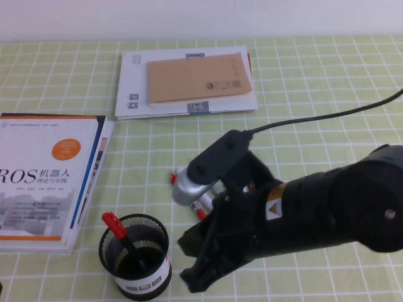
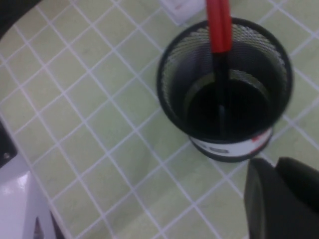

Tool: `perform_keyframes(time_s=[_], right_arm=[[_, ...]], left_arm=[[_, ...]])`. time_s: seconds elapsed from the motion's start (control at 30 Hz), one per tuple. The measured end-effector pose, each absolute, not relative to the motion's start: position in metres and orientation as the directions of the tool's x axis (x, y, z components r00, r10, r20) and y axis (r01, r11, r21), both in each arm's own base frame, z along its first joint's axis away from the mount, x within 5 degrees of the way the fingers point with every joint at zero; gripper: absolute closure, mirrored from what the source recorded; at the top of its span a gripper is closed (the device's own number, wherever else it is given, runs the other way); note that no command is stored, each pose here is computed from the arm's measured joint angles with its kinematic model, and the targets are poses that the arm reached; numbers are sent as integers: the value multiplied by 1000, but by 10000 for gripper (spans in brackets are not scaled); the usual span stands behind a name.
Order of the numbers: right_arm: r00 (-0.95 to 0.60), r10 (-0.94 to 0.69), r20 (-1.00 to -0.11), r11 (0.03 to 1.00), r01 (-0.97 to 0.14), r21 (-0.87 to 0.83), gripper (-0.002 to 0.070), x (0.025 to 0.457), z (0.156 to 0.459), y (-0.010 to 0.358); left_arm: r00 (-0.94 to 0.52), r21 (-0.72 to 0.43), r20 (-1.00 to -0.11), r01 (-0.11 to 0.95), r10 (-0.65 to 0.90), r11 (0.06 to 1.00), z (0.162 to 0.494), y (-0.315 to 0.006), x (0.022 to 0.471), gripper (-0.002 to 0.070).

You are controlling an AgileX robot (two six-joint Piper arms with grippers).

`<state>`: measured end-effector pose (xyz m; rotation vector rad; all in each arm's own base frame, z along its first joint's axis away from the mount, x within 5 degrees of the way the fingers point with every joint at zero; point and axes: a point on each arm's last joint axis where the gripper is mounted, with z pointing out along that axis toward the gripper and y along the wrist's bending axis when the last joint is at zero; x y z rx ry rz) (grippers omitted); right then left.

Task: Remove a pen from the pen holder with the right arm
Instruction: 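Take a marker out of the pen holder and lay it on the table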

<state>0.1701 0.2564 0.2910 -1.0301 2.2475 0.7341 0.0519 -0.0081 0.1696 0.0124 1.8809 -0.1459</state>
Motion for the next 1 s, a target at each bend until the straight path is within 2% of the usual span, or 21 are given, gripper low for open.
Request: perform_keyframes(time_s=[0.07,0.13,0.23,0.3,0.37,0.43,0.6,0.8,1.0], right_arm=[[-518,-508,-688,522,-820,232,666,164,293,268],[-487,-514,-706,495,-841,219,619,159,296,278],[-449,-504,-738,468,-860,205,514,155,298,292],[-434,-485,-759,464,-864,197,407,155,297,299],[-426,-466,-775,469,-862,192,332,157,296,303],[-419,-441,-793,480,-857,186,282,162,292,308],[-404,-392,-826,509,-844,171,249,173,279,320],[-393,-364,-844,532,-832,158,246,183,263,333],[-376,-371,-849,525,-839,142,246,192,258,349]], left_arm=[[-310,-95,-948,82,-65,992,170,-8,52,683],[-310,-95,-948,82,-65,992,170,-8,52,683],[-310,-95,-948,82,-65,992,170,-8,52,683],[-310,-95,-948,82,-65,992,170,-8,52,683],[-310,-95,-948,82,-65,992,170,-8,52,683],[-310,-95,-948,82,-65,992,170,-8,52,683],[-310,-95,-948,82,-65,992,170,-8,52,683],[-310,-95,-948,82,-65,992,170,-8,52,683],[-310,-95,-948,82,-65,992,170,-8,52,683]])
